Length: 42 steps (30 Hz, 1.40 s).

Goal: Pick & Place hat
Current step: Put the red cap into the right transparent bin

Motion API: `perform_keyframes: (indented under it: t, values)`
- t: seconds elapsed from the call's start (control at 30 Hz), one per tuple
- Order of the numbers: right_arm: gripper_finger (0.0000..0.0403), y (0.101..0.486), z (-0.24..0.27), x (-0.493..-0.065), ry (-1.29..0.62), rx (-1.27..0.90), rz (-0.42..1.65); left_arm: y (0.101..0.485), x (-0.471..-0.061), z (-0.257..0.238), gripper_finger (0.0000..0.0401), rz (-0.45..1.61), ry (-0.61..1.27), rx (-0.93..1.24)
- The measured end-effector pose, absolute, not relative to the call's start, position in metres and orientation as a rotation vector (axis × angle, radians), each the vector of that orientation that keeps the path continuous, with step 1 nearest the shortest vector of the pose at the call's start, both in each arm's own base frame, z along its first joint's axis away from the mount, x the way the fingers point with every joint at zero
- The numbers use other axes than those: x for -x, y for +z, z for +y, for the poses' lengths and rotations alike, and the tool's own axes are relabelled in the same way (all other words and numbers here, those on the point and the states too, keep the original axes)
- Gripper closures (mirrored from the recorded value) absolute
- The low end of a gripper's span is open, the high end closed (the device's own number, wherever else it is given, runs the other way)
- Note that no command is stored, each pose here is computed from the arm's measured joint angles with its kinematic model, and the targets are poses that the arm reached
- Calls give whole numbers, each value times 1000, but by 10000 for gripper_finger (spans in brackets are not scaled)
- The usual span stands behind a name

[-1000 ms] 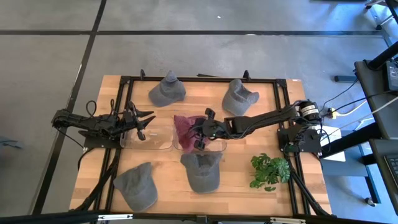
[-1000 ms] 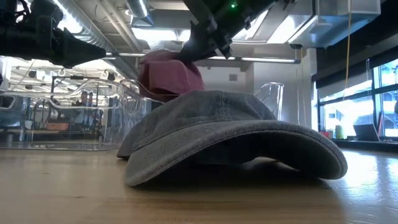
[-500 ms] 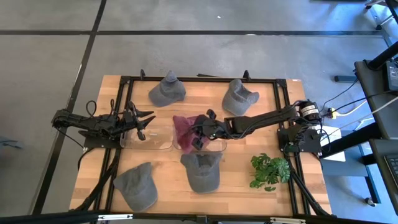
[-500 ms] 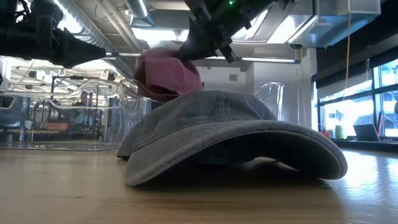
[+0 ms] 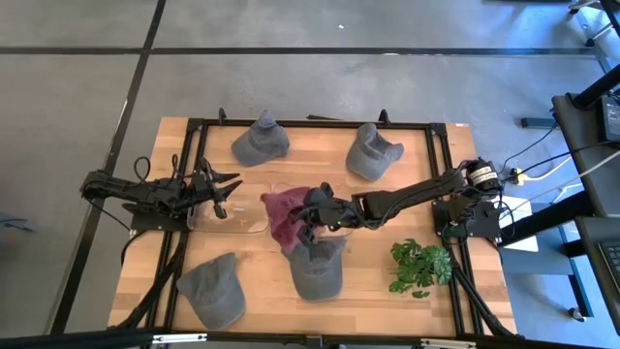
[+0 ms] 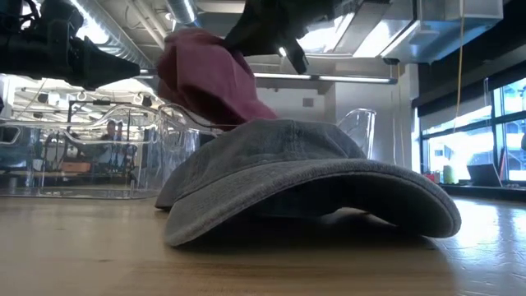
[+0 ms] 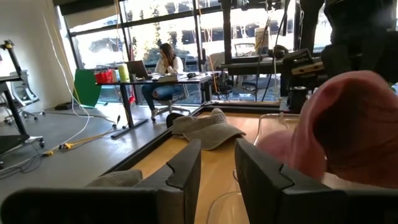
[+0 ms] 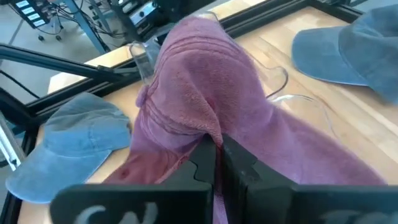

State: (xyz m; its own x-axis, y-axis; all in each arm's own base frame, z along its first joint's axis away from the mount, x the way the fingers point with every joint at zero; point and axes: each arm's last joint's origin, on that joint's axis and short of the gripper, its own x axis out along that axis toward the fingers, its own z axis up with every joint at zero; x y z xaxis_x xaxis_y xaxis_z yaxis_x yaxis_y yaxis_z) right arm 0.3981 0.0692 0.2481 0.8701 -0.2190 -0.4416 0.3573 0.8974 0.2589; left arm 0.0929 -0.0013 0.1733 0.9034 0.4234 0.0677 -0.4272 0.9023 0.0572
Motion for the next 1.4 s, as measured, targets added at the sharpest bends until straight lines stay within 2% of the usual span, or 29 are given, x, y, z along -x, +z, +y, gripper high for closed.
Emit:
perform_keyframes:
  t: [0.27,0.53,0.73,0.93,1.4]
  values:
    - [392,248,64,-397,-324,-344,429,173,-93,-1,306,-56,440,-63]
    - [391,247,33,-400,-423,-370,419,173,-93,-1,306,-56,439,-63]
    - [378,241,23,-397,-479,-399,484,173,-93,-1,306,-58,439,-56]
    - [365,241,23,-397,-460,-332,494,173,-93,-1,306,-57,439,-57]
    - [274,242,10,-398,-490,-327,478,173,-93,-1,306,-57,439,-56]
